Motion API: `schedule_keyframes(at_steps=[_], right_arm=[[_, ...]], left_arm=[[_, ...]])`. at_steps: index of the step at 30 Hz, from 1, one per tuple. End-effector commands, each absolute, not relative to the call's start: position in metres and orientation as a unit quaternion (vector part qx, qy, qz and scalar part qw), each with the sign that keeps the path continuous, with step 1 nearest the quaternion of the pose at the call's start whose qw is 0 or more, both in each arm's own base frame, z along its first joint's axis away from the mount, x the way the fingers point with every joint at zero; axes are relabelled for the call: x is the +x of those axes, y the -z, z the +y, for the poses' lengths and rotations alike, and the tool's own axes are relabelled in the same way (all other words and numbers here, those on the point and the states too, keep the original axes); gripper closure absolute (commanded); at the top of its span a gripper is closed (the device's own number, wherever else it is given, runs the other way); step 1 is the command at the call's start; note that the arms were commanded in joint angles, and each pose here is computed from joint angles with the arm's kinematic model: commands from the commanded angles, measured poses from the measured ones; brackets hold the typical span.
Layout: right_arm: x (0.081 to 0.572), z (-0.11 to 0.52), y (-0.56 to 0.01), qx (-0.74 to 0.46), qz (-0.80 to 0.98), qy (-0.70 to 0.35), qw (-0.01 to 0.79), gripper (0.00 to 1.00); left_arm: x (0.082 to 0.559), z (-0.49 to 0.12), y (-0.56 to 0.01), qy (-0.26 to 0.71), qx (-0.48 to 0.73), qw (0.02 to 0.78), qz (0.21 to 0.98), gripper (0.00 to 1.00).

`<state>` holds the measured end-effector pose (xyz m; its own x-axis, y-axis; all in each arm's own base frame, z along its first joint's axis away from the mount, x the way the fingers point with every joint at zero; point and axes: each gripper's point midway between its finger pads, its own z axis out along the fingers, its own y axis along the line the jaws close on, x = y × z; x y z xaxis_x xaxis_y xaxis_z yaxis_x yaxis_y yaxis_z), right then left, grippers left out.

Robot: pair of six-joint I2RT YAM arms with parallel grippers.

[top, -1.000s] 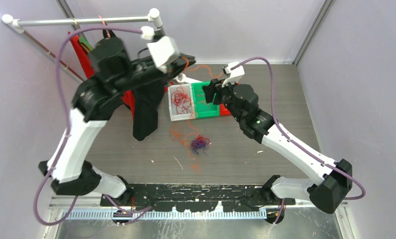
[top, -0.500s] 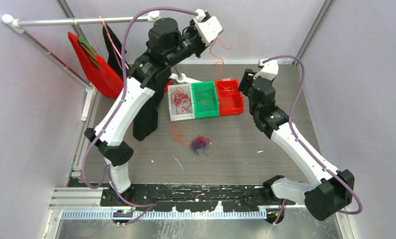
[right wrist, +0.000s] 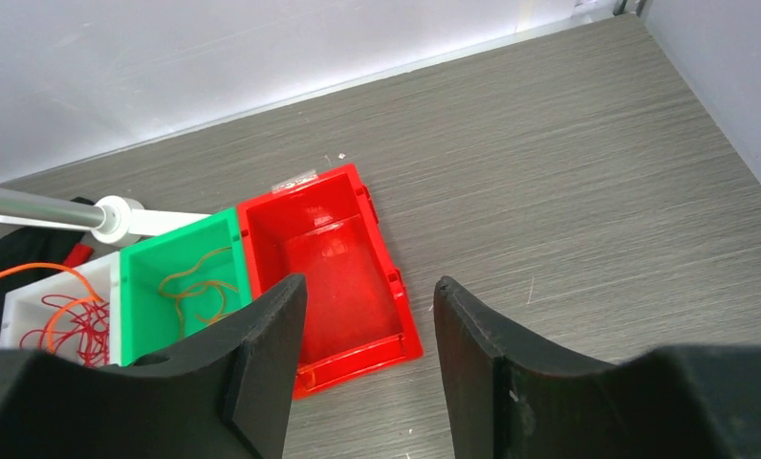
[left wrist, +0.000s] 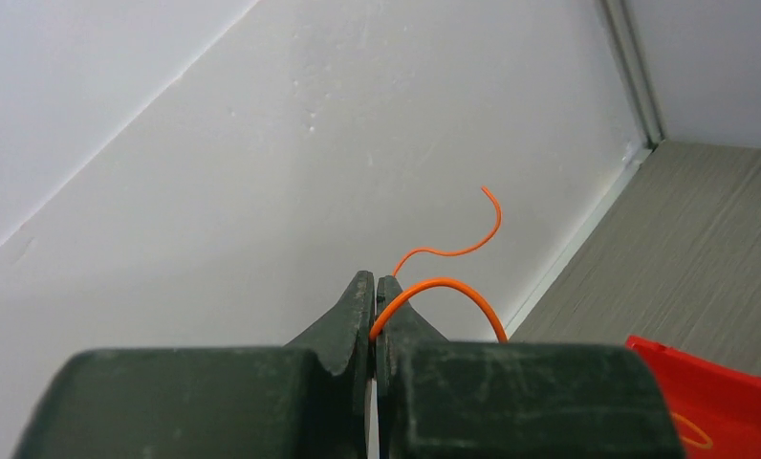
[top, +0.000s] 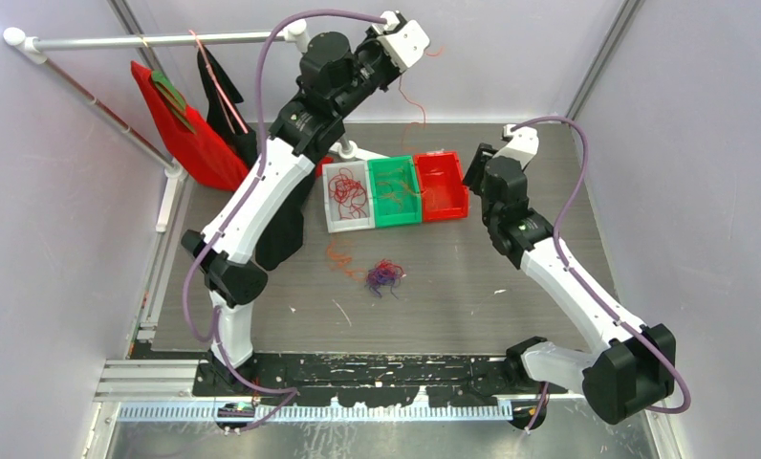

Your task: Untangle the cables

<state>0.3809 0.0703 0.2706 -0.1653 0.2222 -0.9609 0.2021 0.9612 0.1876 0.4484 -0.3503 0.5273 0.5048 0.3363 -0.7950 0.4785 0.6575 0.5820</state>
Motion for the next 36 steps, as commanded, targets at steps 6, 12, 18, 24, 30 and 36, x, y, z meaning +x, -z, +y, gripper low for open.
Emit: schedule_keyframes(at_steps=[6, 12, 18, 24, 30, 36], right_arm=[[0.378, 0.073, -0.285, 0.153, 0.744, -0.036, 0.649, 0.45], [0.378, 0.075, -0.280, 0.157, 0.746, -0.044, 0.645, 0.45], [0.377, 0.075, -0.280, 0.161, 0.746, -0.048, 0.645, 0.45], [0.373, 0.070, -0.282, 0.165, 0.743, -0.040, 0.648, 0.45], [0.370, 0.065, -0.282, 0.172, 0.740, -0.036, 0.650, 0.45], [0.368, 0.061, -0.283, 0.180, 0.736, -0.035, 0.652, 0.44]], left_arm=[[0.450, -0.315, -0.602, 0.019, 0.306, 0.850, 0.427, 1.00], [0.445, -0.306, -0.621, -0.002, 0.287, 0.874, 0.393, 1.00], [0.450, -0.312, -0.600, -0.004, 0.312, 0.855, 0.415, 1.00], [0.459, -0.322, -0.561, 0.001, 0.344, 0.826, 0.446, 1.00], [0.469, -0.332, -0.515, 0.006, 0.376, 0.791, 0.483, 1.00], [0.482, -0.334, -0.443, -0.033, 0.424, 0.730, 0.535, 1.00]])
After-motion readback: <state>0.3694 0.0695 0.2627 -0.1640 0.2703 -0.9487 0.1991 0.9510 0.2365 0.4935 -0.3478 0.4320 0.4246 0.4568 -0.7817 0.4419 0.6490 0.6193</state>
